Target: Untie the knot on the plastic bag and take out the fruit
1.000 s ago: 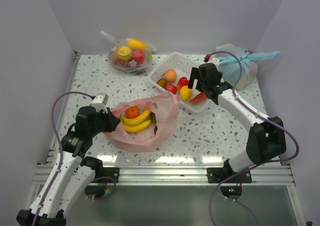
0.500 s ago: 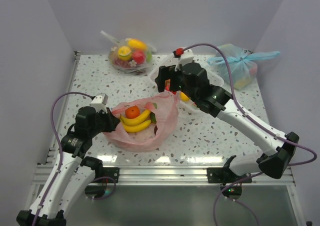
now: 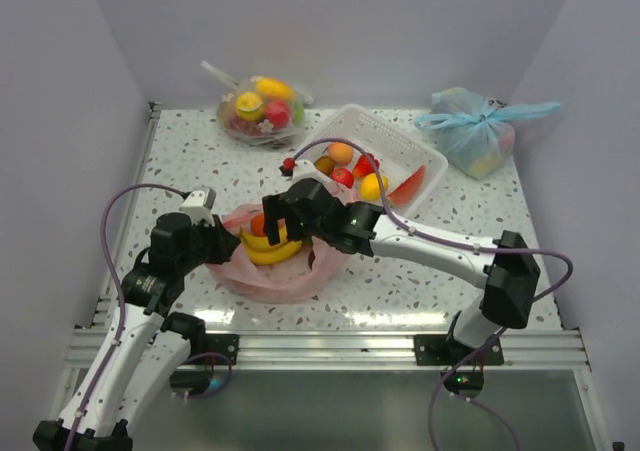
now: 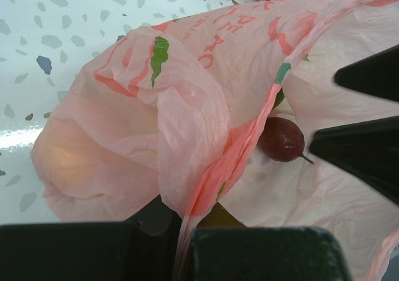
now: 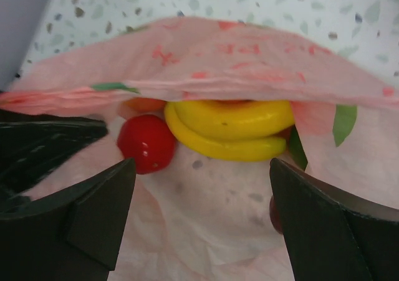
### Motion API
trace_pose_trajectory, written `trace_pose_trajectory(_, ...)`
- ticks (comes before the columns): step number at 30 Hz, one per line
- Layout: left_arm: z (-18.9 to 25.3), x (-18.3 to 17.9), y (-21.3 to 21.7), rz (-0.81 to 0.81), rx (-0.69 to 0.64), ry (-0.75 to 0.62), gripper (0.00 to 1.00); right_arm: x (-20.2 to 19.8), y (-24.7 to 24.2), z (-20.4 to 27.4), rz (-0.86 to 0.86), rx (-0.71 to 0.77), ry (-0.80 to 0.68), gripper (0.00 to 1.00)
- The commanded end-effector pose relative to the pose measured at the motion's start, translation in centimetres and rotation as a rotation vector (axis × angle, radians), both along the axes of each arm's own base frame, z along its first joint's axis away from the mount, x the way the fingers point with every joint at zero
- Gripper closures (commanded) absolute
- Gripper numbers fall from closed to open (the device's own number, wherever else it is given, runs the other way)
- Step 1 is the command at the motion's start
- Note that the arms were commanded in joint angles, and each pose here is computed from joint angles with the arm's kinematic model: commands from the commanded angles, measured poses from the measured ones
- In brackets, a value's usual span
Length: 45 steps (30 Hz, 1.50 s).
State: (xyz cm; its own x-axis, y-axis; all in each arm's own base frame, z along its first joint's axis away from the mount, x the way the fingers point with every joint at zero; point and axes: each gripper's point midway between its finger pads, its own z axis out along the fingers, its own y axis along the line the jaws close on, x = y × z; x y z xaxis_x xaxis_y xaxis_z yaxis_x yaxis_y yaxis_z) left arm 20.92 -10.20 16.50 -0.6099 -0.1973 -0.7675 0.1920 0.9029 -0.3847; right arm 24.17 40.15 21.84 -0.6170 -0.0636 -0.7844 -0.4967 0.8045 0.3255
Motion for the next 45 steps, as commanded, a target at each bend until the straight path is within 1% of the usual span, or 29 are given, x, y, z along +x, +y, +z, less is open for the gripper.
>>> trace_pose_trajectory(1, 1.4, 0.7, -0.3, -0.013, -0.015, -0.068, 1.0, 0.2, 0.0, -4.3, -0.146, 0.035, 0.131, 0.1)
trace_pose_trajectory(5, 1.4, 0.7, -0.2, -0.014, -0.015, -0.073, 1.0, 1.6, -0.1, -7.2, -0.271, 0.027, 0.163, 0.1)
trace_pose_trajectory(7, 1.5, 0.6, -0.3, -0.017, -0.017, -0.075, 1.0, 2.8, -0.1, -7.9, -0.341, 0.05, 0.174, 0.13)
trace_pose_trajectory(8, 1.5, 0.6, -0.4, -0.019, -0.02, -0.079, 1.0, 3.4, -0.3, -9.0, -0.376, 0.041, 0.186, 0.14)
trace_pose_trajectory(11, 1.6, 0.6, -0.4, -0.025, -0.022, -0.084, 1.0, 5.0, -0.9, -9.6, -0.492, 0.067, 0.191, 0.19)
trace_pose_trajectory(14, 1.6, 0.5, -0.5, -0.029, -0.024, -0.089, 1.0, 6.1, -1.7, -10.8, -0.597, 0.07, 0.187, 0.2)
trace_pose_trajectory(16, 1.8, 0.5, -0.5, -0.029, -0.025, -0.095, 1.0, 6.4, -2.0, -12.0, -0.649, 0.067, 0.213, 0.21)
trace_pose_trajectory(19, 1.9, 0.5, -0.5, -0.03, -0.027, -0.1, 1.0, 6.8, -1.9, -12.9, -0.675, 0.087, 0.23, 0.28)
trace_pose_trajectory(20, 1.9, 0.5, -0.5, -0.029, -0.029, -0.101, 1.0, 6.8, -1.8, -13.2, -0.673, 0.088, 0.233, 0.34)
trace_pose_trajectory(22, 1.9, 0.4, -0.6, -0.034, -0.029, -0.103, 1.0, 6.8, -1.5, -13.4, -0.654, 0.086, 0.238, 0.41)
trace_pose_trajectory(23, 1.9, 0.4, -0.5, -0.034, -0.027, -0.101, 1.0, 6.8, -1.4, -13.4, -0.645, 0.085, 0.237, 0.49)
trace_pose_trajectory(25, 1.9, 0.4, -0.5, -0.035, -0.028, -0.1, 1.0, 6.5, -1.0, -13.4, -0.611, 0.078, 0.243, 0.61)
trace_pose_trajectory(26, 1.9, 0.5, -0.5, -0.035, -0.028, -0.102, 1.0, 6.4, -1.0, -13.1, -0.597, 0.081, 0.241, 0.74)
trace_pose_trajectory(28, 2.0, 0.5, -0.5, -0.034, -0.029, -0.105, 1.0, 6.1, -0.8, -12.7, -0.552, 0.074, 0.238, 0.83)
trace_pose_trajectory(29, 1.9, 0.4, -0.5, -0.034, -0.028, -0.102, 1.0, 5.8, -0.6, -12.0, -0.529, 0.082, 0.238, 0.91)
trace_pose_trajectory(31, 2.0, 0.5, -0.5, -0.032, -0.028, -0.105, 1.0, 5.3, -0.6, -11.7, -0.486, 0.074, 0.237, 0.96)
trace_pose_trajectory(32, 1.9, 0.5, -0.5, -0.03, -0.028, -0.103, 1.0, 4.6, -0.2, -10.7, -0.446, 0.086, 0.24, 1.0)
trace_pose_trajectory(34, 1.9, 0.5, -0.5, -0.03, -0.028, -0.103, 1.0, 3.9, -0.1, -10.0, -0.393, 0.063, 0.217, 1.0)
trace_pose_trajectory(38, 1.9, 0.5, -0.4, -0.027, -0.026, -0.102, 1.0, 1.5, 1.5, -8.3, -0.221, 0.069, 0.204, 1.0)
trace_pose_trajectory(42, 1.9, 0.5, -0.4, -0.026, -0.029, -0.102, 1.0, -0.6, 2.9, -6.8, -0.059, 0.053, 0.143, 1.0)
trace_pose_trajectory(45, 2.4, 0.5, -0.3, -0.021, -0.031, -0.124, 1.0, -0.8, 3.7, -5.0, -0.009, 0.091, 0.074, 1.0)
